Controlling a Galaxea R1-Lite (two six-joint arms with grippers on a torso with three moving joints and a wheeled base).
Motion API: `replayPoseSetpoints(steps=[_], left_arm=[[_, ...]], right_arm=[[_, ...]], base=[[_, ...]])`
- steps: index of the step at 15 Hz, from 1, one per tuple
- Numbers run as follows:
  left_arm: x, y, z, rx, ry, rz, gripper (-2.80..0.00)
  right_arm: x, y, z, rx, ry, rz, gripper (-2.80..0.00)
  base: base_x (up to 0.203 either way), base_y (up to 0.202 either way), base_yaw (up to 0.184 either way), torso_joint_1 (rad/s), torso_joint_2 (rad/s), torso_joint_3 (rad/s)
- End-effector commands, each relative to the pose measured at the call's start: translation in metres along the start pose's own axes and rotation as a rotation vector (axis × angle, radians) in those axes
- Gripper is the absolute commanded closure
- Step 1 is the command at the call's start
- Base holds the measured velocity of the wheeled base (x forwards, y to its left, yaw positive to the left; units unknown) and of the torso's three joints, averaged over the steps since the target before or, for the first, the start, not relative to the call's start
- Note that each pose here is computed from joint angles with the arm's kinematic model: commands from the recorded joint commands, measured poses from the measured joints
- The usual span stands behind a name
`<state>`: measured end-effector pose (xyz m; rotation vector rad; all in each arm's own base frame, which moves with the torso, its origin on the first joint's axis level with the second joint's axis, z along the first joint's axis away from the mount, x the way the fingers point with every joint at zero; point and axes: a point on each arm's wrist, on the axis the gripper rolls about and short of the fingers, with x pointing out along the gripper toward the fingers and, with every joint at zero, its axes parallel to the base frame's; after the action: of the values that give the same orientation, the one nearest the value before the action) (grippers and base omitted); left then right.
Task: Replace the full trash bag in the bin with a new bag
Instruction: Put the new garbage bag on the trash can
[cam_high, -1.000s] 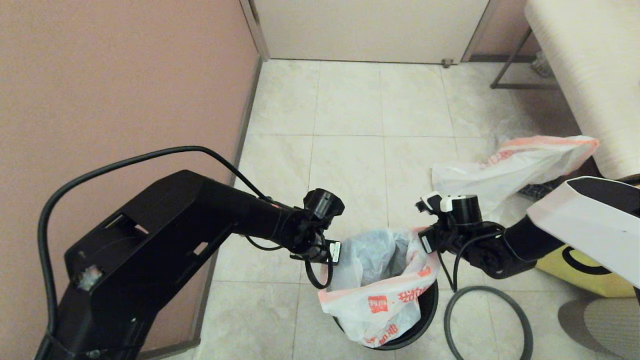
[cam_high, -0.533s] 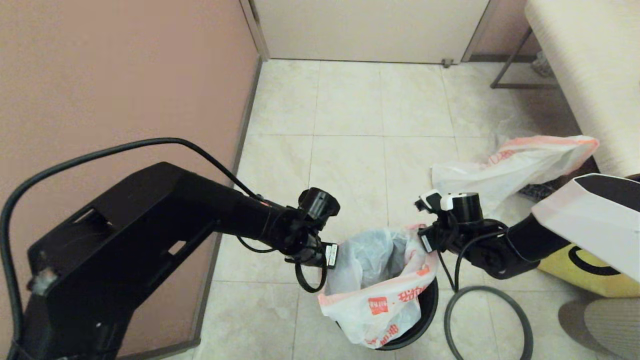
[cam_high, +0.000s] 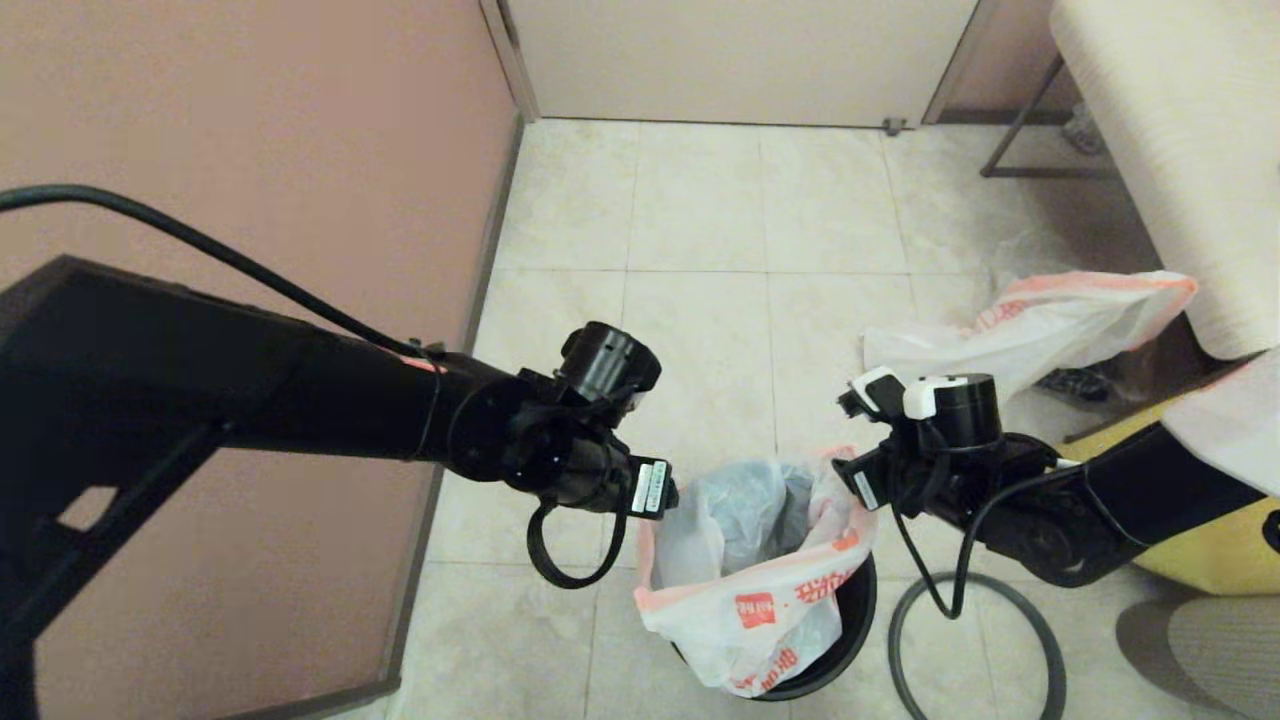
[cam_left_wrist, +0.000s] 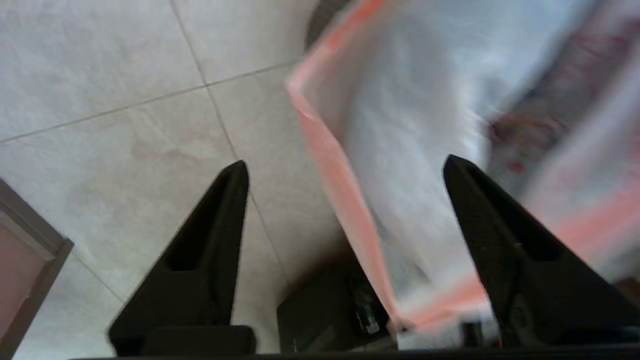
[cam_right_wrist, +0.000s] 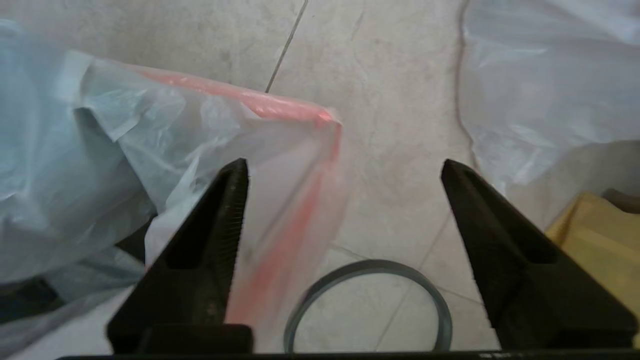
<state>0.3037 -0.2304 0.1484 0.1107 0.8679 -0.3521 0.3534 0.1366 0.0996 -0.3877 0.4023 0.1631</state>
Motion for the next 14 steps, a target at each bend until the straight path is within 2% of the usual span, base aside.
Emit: replayPoseSetpoints(steps=[1,2,3,4,7,9,12,14], left_arm=[[-0.031,-0.003,0.006,0.002,-0.052,-0.025,-2.8],[-0.036,-0.003,0.007,0.001,-0.062,-0.029,-2.8],[-0.039,-0.002,0.008,0.002,-0.068,-0.03,-2.8],[-0.04,-0.002,0.008,0.001,-0.07,-0.03,0.0],[-0.045,0.001,0.014,-0.013,-0.096,-0.029,0.0],[-0.047,0.01,0.023,-0.041,-0.123,-0.013,0.0],[-0.039,0.018,0.029,-0.061,-0.125,0.028,0.0],[-0.031,0.016,0.027,-0.055,-0.112,0.051,0.0]], right_arm=[[-0.021,-0.007,0.015,0.013,-0.055,-0.009,-2.8],[-0.029,-0.009,0.02,0.026,-0.079,-0.008,-2.8],[-0.038,-0.007,0.027,0.045,-0.105,0.012,0.0],[-0.045,0.002,0.032,0.047,-0.123,0.045,0.0],[-0.051,0.029,0.042,0.021,-0.135,0.118,0.0],[-0.048,0.049,0.049,0.006,-0.101,0.17,0.0],[-0.051,0.081,0.037,-0.015,0.019,0.238,0.0],[-0.057,0.103,0.019,0.021,0.156,0.267,0.0]], base=[[0.0,0.0,0.0,0.0,0.0,0.0],[0.0,0.0,0.0,0.0,0.0,0.0],[0.0,0.0,0.0,0.0,0.0,0.0],[0.0,0.0,0.0,0.0,0.0,0.0],[0.0,0.0,0.0,0.0,0.0,0.0],[0.0,0.0,0.0,0.0,0.0,0.0],[0.0,0.0,0.0,0.0,0.0,0.0],[0.0,0.0,0.0,0.0,0.0,0.0]])
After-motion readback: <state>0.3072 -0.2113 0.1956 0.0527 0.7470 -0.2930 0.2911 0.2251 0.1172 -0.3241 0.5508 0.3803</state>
